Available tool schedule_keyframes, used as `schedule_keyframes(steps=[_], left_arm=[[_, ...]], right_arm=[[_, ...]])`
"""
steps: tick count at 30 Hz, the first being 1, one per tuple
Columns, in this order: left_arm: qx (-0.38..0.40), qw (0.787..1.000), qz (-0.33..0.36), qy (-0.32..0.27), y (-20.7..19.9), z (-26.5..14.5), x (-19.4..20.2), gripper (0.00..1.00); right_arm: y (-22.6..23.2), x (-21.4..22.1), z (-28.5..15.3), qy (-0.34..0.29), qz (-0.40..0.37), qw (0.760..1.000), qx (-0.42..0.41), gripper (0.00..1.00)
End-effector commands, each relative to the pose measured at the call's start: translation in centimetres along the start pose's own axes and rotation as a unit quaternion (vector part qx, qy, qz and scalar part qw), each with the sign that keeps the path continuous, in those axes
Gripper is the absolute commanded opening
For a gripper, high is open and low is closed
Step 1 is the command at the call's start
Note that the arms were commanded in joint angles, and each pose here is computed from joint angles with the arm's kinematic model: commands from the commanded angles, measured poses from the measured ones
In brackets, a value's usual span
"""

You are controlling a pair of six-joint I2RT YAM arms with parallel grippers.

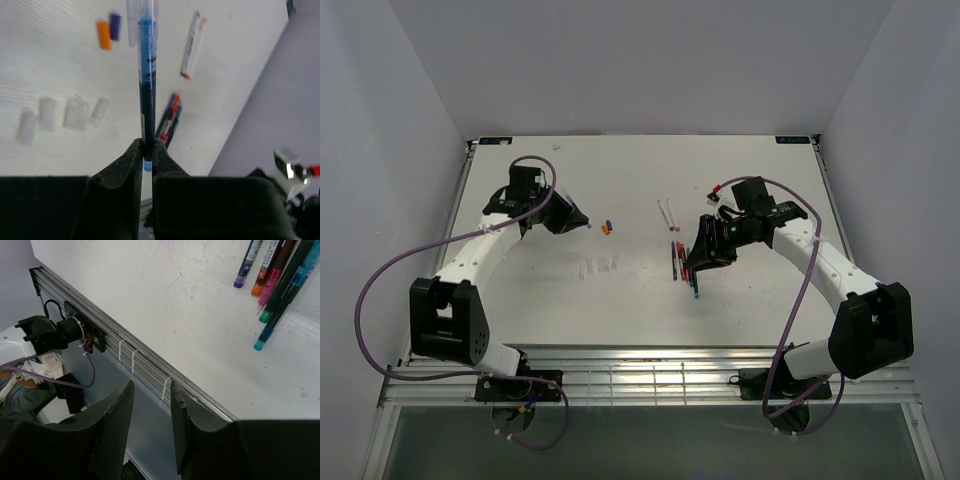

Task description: Open the pen caps

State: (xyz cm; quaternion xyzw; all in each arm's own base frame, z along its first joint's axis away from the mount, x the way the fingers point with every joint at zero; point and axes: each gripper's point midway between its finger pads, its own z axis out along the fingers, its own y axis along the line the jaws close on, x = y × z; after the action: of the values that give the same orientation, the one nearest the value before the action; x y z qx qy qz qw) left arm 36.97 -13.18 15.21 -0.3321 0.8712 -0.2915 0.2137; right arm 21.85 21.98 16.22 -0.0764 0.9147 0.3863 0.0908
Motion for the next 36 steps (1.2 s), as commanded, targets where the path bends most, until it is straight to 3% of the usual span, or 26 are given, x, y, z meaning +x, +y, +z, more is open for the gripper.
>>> schedule_keyframes(steps=[1, 7, 10, 13, 24, 36], left_arm=[[0.162, 0.979, 0.106, 0.070, -5.4, -2.9, 6.1, 0.00], [0.297, 0.910, 0.208, 0.199, -6.5, -5.7, 15.7, 0.04], [0.313, 0.889, 0.227, 0.243, -5.2, -6.6, 18.0, 0.04], [0.331, 0.875, 0.250, 0.251, -5.1, -7.7, 19.1, 0.06], [0.350, 0.861, 0.258, 0.264, -5.2, -10.2, 20.3, 0.09], [0.332, 0.868, 0.260, 0.262, -3.6, -11.1, 20.7, 0.09]], right_arm=[[2.6, -1.6, -0.6, -0.014, -0.009, 0.999, -0.046, 0.42], [4.5, -2.4, -0.2, -0.022, 0.007, 0.994, -0.107, 0.45], [5.3, -2.9, 0.0, -0.029, 0.021, 0.991, -0.129, 0.46], [6.5, -3.3, 0.6, -0.030, 0.025, 0.989, -0.142, 0.48], [11.3, -2.8, 3.8, -0.016, 0.014, 0.986, -0.163, 0.45], [13.6, -2.7, 3.9, -0.027, 0.002, 0.986, -0.167, 0.44]])
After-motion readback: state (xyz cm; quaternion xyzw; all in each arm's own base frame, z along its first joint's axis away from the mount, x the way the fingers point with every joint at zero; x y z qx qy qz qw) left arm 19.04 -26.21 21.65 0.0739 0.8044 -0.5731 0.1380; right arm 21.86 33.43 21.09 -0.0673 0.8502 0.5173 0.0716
